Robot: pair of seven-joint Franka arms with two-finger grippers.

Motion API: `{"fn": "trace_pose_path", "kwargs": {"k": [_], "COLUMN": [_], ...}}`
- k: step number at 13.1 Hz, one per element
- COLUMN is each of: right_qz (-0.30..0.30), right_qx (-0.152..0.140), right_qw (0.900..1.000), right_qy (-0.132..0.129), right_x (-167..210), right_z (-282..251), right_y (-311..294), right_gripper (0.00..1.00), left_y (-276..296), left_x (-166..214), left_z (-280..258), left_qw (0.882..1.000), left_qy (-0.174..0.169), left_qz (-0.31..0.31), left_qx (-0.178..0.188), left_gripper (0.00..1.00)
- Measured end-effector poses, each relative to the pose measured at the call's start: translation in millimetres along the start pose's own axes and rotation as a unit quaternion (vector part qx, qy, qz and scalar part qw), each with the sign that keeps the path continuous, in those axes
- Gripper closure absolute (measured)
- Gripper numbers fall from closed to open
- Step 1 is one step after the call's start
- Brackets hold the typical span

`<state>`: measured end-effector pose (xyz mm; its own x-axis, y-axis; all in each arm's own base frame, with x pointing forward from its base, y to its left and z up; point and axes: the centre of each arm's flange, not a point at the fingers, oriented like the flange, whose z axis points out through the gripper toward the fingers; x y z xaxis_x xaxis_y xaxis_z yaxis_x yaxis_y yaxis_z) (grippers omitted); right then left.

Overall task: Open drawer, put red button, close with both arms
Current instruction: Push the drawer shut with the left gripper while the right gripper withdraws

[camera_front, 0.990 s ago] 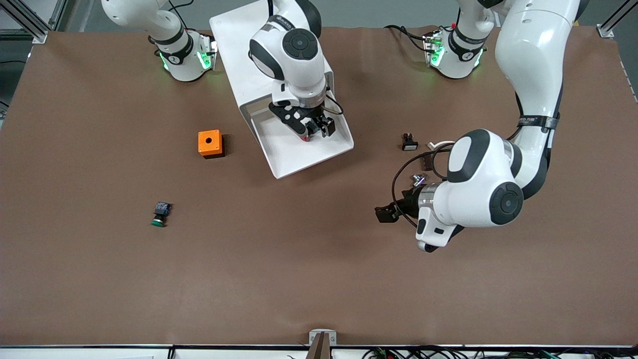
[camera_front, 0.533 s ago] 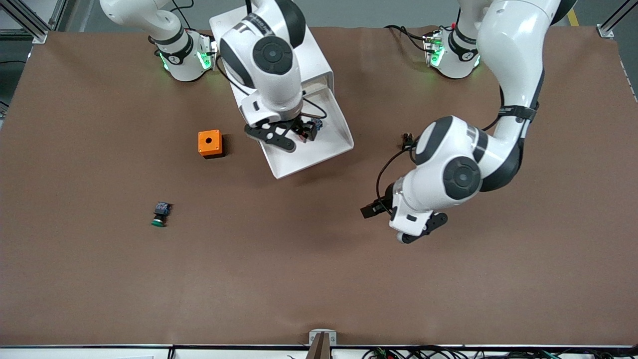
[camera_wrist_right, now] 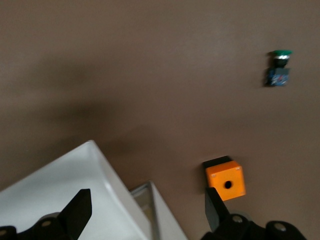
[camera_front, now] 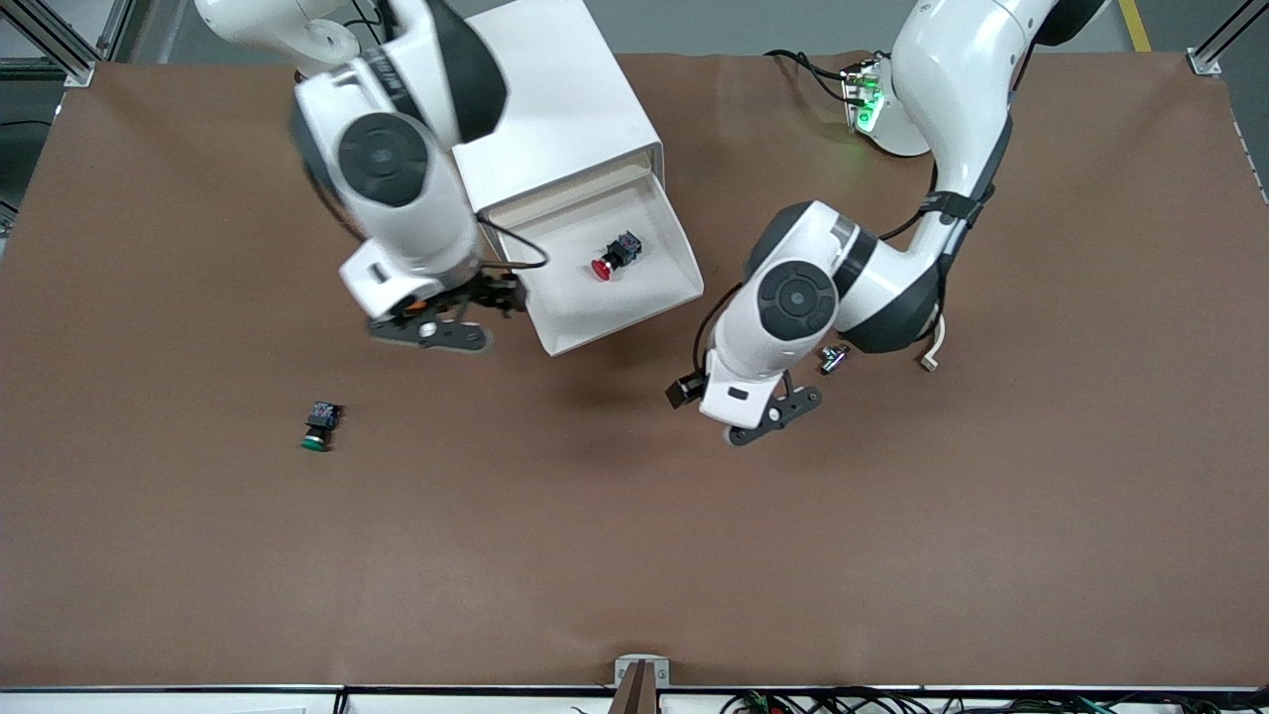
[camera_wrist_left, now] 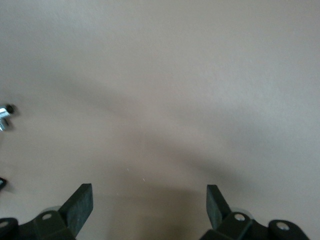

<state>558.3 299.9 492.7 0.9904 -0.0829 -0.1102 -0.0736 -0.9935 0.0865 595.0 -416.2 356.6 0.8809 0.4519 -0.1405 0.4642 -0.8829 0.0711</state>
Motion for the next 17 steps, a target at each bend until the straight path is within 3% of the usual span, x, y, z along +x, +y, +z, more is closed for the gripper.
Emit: {"fn": "trace_pose_path", "kwargs": {"k": [6,10,17], "right_qz": [-0.046,-0.09,-0.093], "right_qx": [0.019,0.021,0.024], "right_qw": [0.999,0.996,0.995], "right_qy": [-0.006,-0.02,-0.024], "right_x": [39.8,48.5,49.7], "right_z": [-49.5,-51.7,-50.7], "right_y": [181.2,287.6,330.0], "right_gripper": [0.0,0.0,0.0], "left_y": [21.4,30.7,41.5], "left_x": [-61.0,-83.4,-116.4], "left_z": [27.1,42.6,66.8], "left_qw": [1.0,1.0,0.999], "left_qy": [-0.007,0.011,0.005], "left_qz": [-0.005,0.006,0.027], "left_qx": [0.02,0.026,0.038], "left_gripper": [0.0,0.0,0.0]}}
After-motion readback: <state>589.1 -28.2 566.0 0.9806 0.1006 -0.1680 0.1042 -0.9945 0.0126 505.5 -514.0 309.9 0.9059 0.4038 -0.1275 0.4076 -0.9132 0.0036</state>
